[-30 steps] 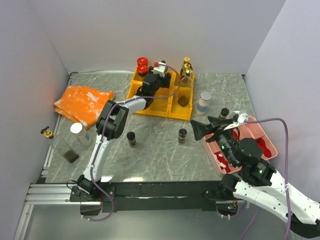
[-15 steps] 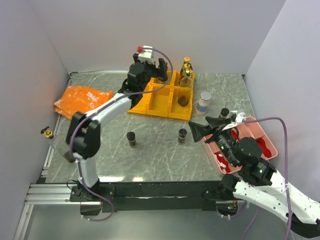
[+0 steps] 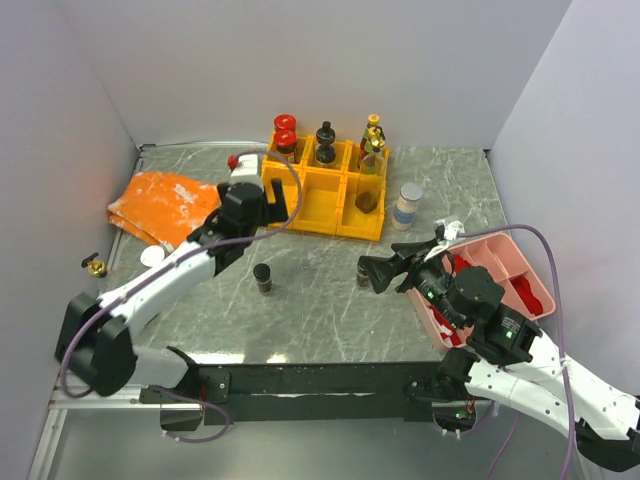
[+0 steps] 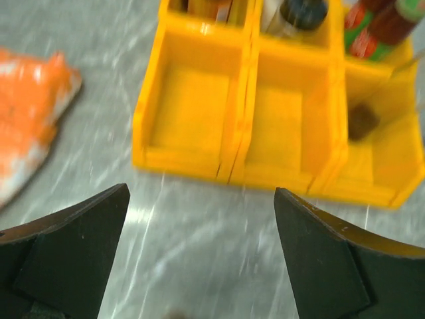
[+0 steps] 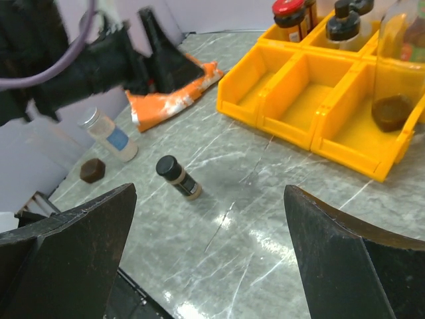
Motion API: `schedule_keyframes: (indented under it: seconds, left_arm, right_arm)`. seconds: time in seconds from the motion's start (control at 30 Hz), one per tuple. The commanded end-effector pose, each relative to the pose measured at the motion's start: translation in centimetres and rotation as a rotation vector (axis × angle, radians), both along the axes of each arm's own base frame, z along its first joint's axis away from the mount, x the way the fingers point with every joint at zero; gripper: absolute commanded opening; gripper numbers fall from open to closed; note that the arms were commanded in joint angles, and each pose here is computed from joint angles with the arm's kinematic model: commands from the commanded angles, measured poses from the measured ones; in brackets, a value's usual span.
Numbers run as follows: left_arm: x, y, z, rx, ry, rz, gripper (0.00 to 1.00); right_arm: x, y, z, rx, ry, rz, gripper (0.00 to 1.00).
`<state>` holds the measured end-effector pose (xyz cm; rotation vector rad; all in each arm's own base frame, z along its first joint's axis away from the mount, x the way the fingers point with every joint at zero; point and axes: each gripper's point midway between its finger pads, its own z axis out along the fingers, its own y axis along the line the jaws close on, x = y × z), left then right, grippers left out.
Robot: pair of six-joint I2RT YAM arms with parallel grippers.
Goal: Organize the condiment bottles
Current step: Pick up the bottle from the center of the board.
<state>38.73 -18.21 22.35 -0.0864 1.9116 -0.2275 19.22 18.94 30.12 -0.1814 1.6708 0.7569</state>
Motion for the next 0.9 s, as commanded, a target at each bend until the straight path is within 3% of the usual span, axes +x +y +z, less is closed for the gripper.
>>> schedule_keyframes:
  seconds: [0.0, 0.27, 0.6, 0.87]
  left_arm:
    - [-5.4, 1.0, -0.7, -0.048, 0.065, 0.023, 0.94]
    - [-10.6, -0.8, -7.2, -0.072, 0.231, -0.003, 0.82]
    - [-11.2, 0.8, -8.7, 0.009, 0.171, 0.101, 0.84]
    - [-11.8, 0.8, -10.7, -0.003, 0.201, 0.092, 0.71]
  right_arm:
    - [-0.4, 0.8, -0.1, 0.025, 0.007, 0.036, 1.00]
    - [-0.5, 1.3, -0.3, 0.018, 0.028, 0.055, 1.00]
    - [-0.5, 0.9, -0.3, 0.013, 0.035, 0.042, 1.00]
    - [-0.3, 1.3, -0.7, 0.006, 0.041, 0.043, 1.00]
